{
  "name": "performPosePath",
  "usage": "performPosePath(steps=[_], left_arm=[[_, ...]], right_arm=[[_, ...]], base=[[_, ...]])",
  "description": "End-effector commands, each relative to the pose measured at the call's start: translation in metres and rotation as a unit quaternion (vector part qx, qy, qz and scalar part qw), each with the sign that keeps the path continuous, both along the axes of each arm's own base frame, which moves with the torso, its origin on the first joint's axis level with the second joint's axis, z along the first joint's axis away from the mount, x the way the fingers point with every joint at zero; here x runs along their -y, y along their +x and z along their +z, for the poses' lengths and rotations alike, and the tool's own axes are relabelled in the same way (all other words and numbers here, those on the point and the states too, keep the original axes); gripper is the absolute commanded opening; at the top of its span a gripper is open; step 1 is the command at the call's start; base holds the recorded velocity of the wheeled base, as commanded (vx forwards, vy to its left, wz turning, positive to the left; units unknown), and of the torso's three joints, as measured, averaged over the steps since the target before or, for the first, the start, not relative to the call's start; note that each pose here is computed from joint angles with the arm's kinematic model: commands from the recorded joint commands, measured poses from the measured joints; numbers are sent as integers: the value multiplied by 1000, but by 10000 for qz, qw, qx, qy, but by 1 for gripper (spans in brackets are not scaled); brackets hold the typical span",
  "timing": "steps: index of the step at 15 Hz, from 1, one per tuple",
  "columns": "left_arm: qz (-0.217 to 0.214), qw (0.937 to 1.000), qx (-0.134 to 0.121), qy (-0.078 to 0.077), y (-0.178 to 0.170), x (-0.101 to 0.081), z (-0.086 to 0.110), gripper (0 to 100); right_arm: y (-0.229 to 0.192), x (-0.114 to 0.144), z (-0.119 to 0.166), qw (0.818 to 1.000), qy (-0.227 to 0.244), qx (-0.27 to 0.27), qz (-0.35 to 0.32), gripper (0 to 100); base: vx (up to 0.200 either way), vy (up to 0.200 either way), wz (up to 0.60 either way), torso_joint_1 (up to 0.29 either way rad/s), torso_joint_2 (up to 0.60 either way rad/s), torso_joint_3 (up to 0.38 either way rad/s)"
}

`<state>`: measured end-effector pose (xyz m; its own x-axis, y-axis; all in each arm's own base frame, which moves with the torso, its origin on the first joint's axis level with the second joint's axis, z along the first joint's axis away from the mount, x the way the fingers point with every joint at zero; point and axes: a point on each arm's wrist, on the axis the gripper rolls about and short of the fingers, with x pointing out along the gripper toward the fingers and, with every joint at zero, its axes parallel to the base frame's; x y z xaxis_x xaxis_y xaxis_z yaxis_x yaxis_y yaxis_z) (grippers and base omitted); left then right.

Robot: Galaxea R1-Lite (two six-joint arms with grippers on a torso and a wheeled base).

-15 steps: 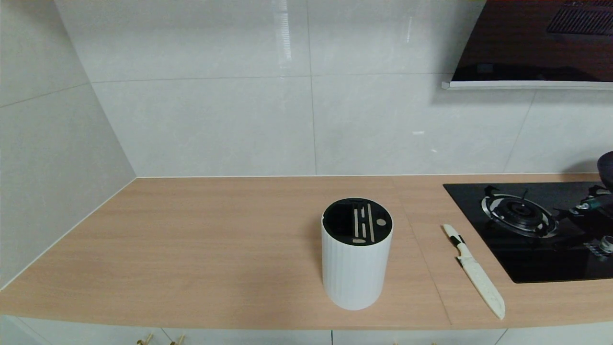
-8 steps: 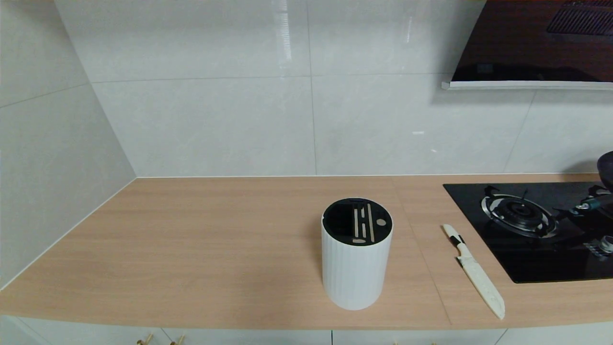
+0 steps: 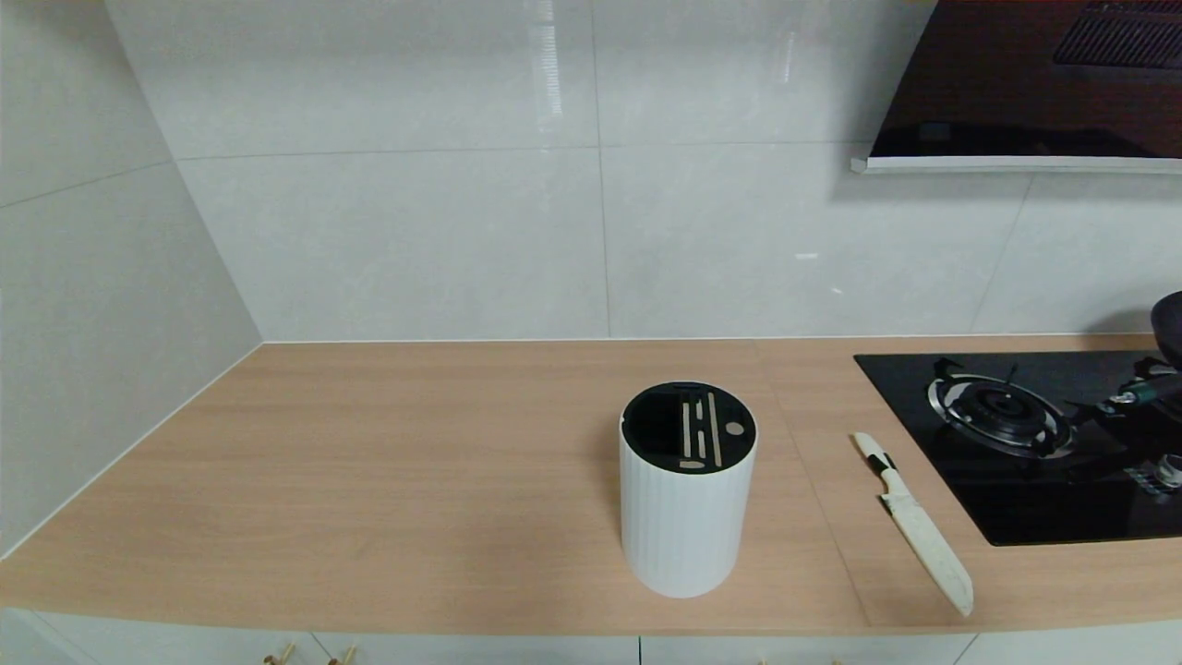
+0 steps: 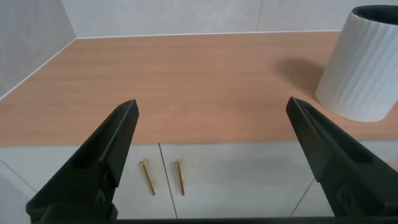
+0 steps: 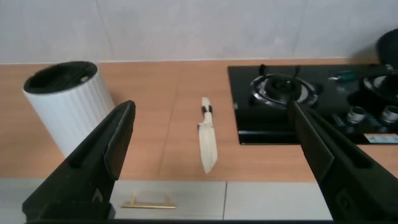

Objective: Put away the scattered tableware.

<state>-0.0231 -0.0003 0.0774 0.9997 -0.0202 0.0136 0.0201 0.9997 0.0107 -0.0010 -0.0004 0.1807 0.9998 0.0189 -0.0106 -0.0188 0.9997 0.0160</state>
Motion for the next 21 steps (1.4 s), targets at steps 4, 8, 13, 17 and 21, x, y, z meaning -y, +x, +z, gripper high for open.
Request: performPosePath(steps=[4,8,13,17,21], left_arm=[[1,10000,1,2,0,0,0,100],[1,10000,1,2,0,0,0,100],[1,10000,1,-6,0,0,0,100],[1,10000,1,-6,0,0,0,100],[1,10000,1,-6,0,0,0,100]], right_arm=[[142,-8,11,9673,-254,-2520,154,100],[216,-13,-24,9504,-285,-3093,162,100],[284,-16,-67,9371,-380,-3466,172,100],[305,-17,-104,9282,-408,-3695,137,100],[320,-18,-139,9214,-454,-3858,90,100]], base=[[0,0,0,0,0,0],[0,0,0,0,0,0],[0,0,0,0,0,0],[0,0,0,0,0,0],[0,0,0,0,0,0]])
